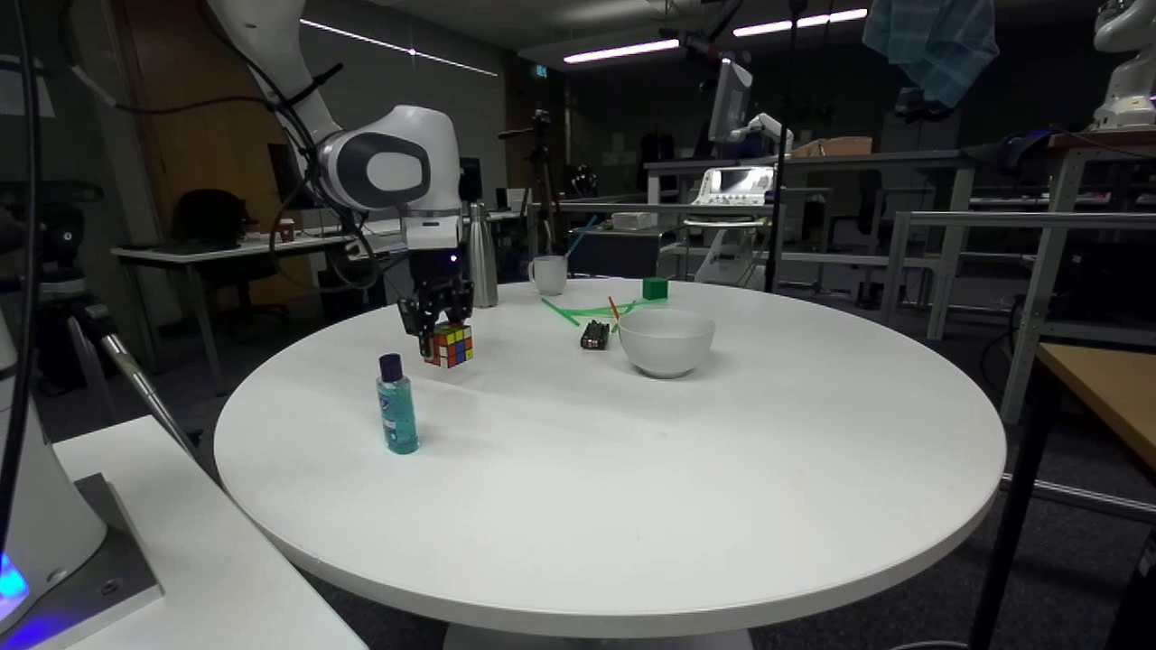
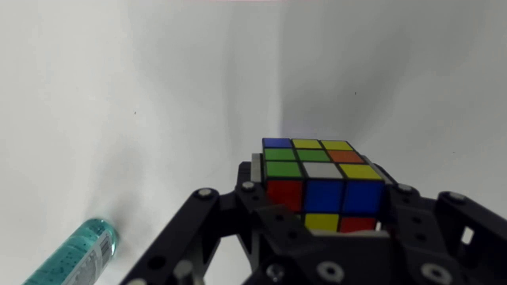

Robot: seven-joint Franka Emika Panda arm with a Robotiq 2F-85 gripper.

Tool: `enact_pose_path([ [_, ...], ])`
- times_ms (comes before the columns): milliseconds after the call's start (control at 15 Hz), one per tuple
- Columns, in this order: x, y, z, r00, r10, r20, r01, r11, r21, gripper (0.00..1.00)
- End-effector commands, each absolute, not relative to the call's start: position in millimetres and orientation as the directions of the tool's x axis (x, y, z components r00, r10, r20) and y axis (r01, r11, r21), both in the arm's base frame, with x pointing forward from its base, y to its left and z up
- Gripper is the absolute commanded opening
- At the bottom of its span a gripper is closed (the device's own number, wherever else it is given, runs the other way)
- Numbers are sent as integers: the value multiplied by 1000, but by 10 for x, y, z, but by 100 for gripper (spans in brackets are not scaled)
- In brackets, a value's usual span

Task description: Move the Rubik's cube to the right

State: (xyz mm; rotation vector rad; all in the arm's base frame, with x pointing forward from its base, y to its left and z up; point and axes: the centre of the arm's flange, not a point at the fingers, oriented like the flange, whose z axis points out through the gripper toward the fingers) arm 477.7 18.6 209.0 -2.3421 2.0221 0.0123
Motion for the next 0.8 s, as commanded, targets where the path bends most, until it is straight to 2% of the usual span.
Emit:
enact_pose_path([
  [0,4894,103,1984,113,-993,-27,-993,-112,-32,34],
  [600,4976,54,1943,114,-993,-20,-993,-114,-34,34],
  [733,4989,72,1970,124,-992,-22,-992,-123,-39,83],
])
